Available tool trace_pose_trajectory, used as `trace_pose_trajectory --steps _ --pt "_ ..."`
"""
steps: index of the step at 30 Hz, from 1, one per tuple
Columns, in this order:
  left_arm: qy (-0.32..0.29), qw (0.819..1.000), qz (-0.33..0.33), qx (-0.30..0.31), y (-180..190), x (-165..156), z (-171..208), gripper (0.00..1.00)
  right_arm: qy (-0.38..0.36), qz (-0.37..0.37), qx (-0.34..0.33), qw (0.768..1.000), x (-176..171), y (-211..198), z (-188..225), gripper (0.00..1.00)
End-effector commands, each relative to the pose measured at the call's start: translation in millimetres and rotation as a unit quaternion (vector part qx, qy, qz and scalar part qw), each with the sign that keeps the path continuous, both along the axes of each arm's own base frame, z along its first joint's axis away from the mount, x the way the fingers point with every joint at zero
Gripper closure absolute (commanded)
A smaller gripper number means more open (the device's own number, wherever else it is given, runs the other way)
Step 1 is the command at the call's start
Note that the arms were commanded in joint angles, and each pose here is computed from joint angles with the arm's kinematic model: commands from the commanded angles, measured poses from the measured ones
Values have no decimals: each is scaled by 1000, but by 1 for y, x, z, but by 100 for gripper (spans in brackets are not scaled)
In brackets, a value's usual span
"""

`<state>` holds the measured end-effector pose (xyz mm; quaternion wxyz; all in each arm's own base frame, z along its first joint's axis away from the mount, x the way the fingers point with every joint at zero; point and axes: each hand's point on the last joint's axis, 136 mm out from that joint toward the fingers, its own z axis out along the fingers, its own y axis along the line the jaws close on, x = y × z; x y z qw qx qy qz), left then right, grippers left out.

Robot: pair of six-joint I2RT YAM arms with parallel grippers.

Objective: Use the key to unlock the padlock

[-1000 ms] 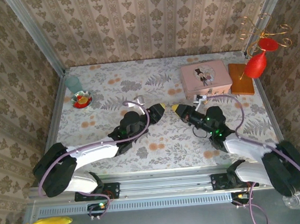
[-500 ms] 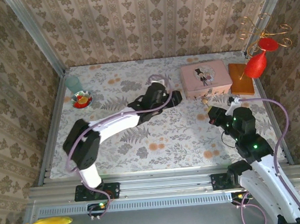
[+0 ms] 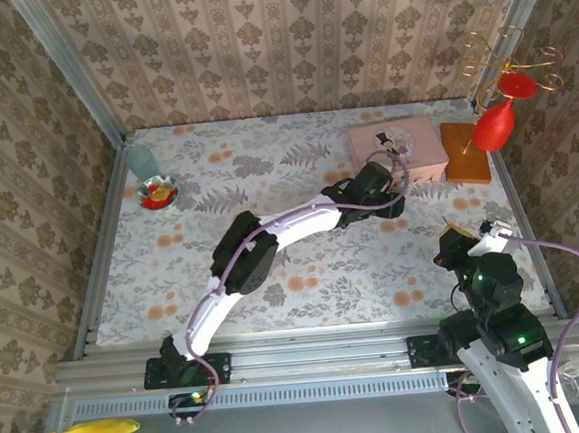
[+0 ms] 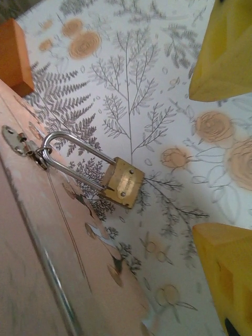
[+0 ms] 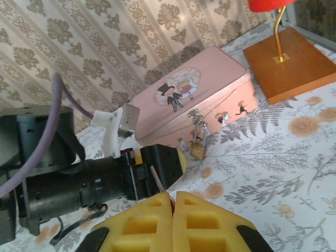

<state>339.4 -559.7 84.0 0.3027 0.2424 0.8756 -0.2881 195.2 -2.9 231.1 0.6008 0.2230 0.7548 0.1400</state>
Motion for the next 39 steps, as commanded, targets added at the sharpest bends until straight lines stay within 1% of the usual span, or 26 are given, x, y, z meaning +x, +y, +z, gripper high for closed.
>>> trace_pose_trajectory --steps 1,6,11,14,18,21,23,26,31,35,39 --pt "-35 998 -6 51 -2 16 -13 36 20 -23 -32 999 -4 -11 -12 100" --pt "-58 996 9 62 -16 38 -26 35 18 -19 -36 999 -4 -10 -11 100" --pt "-65 996 15 52 -28 50 -38 34 17 -17 -38 999 -3 -9 -12 100" --pt "-71 996 28 47 -28 58 -46 36 17 -15 -38 999 -3 -9 -13 100" --pt "-76 995 50 43 -25 69 -54 43 17 -12 -38 999 -1 -7 -15 100" --pt "-78 994 66 39 -24 75 -58 50 18 -10 -37 999 0 -6 -16 100" --pt "-83 992 80 41 -21 79 -59 57 22 -7 -36 999 1 -5 -17 100" --pt "-86 990 99 46 -13 86 -56 67 24 -4 -35 999 2 -4 -16 100" --pt "-99 986 126 53 10 92 -43 79 31 9 -25 999 3 2 -13 100" --pt "-107 982 151 41 43 94 -26 83 43 27 -13 999 6 10 -12 100" --pt "-101 979 173 40 85 91 -22 85 69 54 6 996 14 23 -16 100"
